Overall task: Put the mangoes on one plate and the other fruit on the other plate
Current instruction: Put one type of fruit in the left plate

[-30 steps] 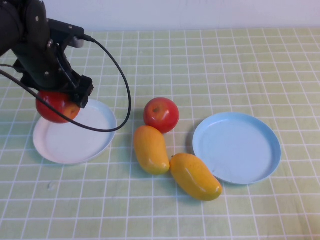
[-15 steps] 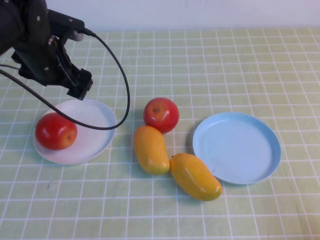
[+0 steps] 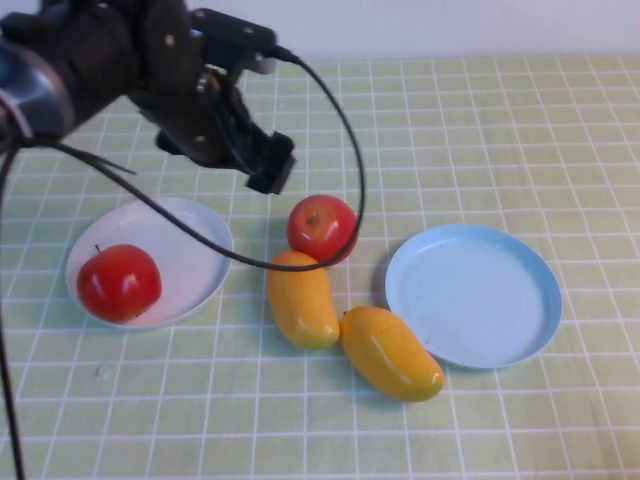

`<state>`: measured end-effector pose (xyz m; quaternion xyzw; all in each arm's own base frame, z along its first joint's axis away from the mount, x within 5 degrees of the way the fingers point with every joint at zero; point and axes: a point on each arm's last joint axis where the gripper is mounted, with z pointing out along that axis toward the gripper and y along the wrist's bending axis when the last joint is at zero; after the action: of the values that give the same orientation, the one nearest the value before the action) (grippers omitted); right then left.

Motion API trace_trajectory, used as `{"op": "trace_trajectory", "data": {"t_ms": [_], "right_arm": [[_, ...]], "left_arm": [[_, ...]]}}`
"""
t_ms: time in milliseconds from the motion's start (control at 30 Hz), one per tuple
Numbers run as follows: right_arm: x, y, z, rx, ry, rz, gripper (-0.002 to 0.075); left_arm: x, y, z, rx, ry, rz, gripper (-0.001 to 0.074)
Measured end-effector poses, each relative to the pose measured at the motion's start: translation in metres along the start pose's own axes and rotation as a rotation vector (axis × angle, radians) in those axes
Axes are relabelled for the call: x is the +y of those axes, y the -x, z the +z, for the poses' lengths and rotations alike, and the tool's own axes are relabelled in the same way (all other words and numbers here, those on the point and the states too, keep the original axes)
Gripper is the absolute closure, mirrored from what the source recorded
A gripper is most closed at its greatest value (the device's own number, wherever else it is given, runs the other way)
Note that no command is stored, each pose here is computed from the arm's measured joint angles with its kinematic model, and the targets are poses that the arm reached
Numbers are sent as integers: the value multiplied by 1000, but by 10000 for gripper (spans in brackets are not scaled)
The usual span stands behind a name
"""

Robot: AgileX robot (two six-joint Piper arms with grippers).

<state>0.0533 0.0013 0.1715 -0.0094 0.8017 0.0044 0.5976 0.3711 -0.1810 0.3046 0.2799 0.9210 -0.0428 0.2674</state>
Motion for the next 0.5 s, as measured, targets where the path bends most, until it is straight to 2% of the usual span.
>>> {"op": "trace_trajectory", "data": {"t_ms": [67,267,500], "right_arm": [[0,0,0,0,0,0,742],[0,0,0,0,0,0,743],[0,0,0,0,0,0,743]], "left_arm": [[-11,8,7,-6,-29,9,66],[-25,25,28,27,-64,27,66],[-40,28,37,10,-156,85,66]]}}
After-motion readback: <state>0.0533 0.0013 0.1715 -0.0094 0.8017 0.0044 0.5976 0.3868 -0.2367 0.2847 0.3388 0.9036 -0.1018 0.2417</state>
